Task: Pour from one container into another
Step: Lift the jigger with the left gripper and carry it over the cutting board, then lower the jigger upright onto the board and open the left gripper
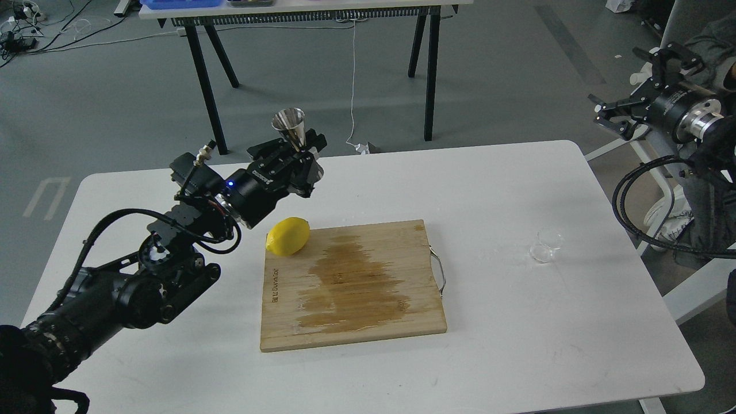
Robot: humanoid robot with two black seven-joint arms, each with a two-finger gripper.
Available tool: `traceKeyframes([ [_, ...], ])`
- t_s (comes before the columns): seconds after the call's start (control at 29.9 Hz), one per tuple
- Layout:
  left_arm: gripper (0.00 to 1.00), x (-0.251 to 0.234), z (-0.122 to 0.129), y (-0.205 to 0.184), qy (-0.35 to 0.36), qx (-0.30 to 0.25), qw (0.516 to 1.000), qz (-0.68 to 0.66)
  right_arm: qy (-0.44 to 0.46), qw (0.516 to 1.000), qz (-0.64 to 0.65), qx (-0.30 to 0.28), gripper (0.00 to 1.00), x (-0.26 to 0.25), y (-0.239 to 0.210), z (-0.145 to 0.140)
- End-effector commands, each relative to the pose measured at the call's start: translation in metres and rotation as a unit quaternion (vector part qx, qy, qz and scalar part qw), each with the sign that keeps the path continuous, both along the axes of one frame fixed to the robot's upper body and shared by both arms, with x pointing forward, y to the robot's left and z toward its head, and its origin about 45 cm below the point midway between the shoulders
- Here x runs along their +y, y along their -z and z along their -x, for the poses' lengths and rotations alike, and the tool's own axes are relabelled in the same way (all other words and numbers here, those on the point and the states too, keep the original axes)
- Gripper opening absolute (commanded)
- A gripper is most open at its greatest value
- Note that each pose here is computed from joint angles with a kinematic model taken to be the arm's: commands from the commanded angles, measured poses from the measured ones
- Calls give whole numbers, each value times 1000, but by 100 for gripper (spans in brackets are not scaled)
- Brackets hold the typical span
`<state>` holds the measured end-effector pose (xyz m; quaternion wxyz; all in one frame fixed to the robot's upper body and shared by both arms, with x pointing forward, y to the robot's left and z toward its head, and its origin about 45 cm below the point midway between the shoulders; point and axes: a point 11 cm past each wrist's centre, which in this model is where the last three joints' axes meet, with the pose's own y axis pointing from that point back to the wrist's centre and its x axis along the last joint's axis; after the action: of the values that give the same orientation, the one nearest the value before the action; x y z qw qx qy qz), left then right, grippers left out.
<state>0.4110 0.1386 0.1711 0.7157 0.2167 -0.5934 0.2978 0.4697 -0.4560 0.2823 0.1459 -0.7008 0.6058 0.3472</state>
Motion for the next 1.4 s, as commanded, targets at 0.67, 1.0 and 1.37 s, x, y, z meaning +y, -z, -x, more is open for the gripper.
traceKeyframes([
  [0.67,5,-14,73,112,1,114,992,-48,-35,998,30,53,99,11,22,5],
  [1.0,8,-8,84,127,-1,130,990,-61,-38,995,31,82,99,7,52,22],
  [1.37,25,-9,89,130,4,134,989,-63,-36,995,31,89,99,4,58,27],
])
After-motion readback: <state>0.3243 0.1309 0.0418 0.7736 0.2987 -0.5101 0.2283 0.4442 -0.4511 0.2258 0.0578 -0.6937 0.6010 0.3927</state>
